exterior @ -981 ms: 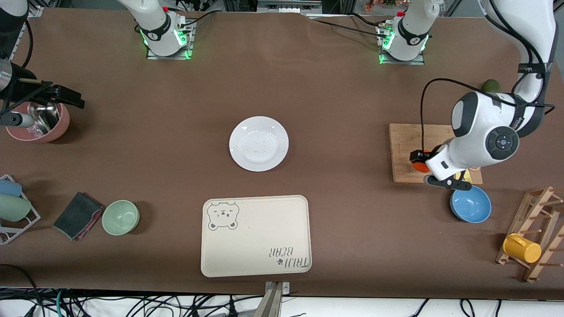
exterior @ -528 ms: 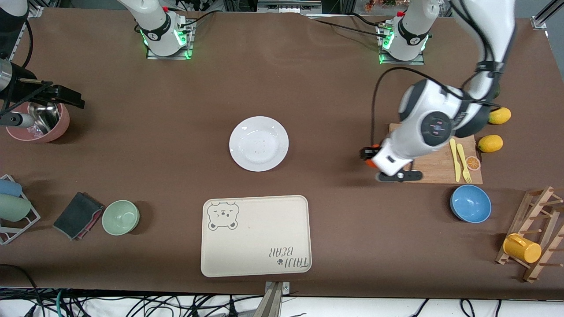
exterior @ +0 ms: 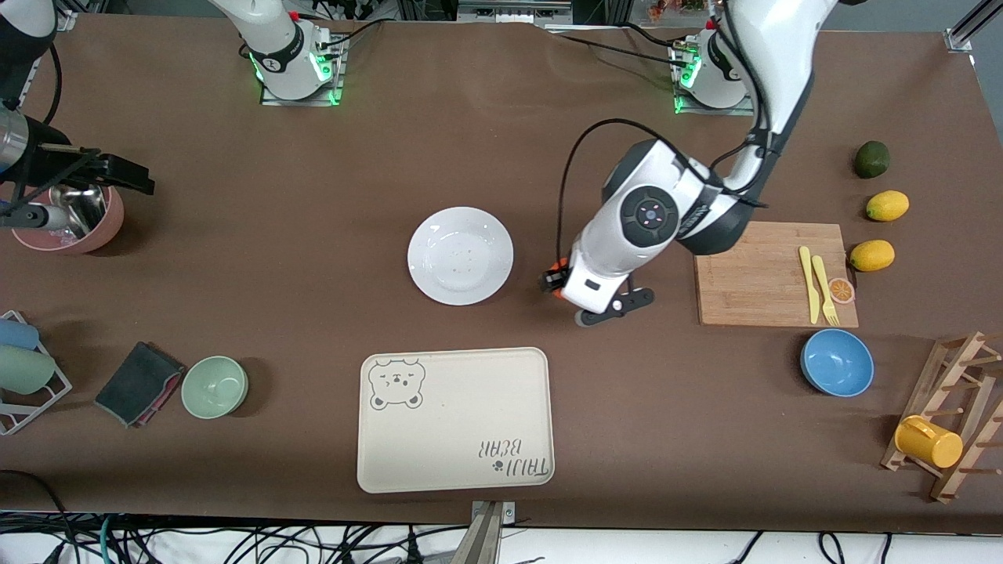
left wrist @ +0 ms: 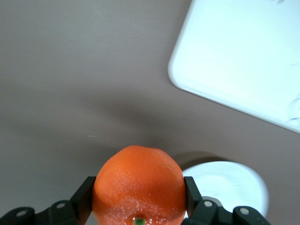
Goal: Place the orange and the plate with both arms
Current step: 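Carry the orange to the white plate while the right gripper reaches out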
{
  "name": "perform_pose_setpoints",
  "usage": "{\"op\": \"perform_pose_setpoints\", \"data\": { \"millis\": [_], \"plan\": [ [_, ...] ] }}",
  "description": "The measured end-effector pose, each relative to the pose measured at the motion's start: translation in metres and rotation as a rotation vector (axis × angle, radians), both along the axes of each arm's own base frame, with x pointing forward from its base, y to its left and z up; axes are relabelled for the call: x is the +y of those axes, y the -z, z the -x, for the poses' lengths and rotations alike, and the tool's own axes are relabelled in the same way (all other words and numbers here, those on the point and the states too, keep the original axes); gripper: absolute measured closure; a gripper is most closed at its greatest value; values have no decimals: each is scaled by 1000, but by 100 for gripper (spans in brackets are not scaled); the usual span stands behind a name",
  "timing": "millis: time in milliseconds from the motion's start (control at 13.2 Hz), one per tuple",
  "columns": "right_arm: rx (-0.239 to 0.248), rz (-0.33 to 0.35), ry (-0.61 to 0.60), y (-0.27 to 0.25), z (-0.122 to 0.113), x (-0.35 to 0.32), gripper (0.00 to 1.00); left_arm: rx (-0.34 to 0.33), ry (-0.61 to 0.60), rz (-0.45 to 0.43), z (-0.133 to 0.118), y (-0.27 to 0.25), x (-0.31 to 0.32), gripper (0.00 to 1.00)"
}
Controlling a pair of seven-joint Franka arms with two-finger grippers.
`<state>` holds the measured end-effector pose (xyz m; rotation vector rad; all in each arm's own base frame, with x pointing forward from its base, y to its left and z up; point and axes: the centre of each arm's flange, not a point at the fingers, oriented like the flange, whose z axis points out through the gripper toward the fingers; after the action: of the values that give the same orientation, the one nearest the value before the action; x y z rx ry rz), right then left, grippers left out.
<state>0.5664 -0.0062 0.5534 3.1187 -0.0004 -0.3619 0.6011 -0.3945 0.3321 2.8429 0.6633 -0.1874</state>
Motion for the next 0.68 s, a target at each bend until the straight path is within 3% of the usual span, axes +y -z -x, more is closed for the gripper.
{"op": "perform_pose_setpoints", "data": {
  "millis": [302,528,679],
  "plan": [
    [97,-90,-17,68,-22,10,0,-41,-125,99,23,38,-67,20],
    [116,-250,-21,141,-33,18,0,-12,-135,104,61,67,-115,20],
    [120,-369,13,194,-20,25,0,6,-119,97,87,74,-140,20]
  ]
}}
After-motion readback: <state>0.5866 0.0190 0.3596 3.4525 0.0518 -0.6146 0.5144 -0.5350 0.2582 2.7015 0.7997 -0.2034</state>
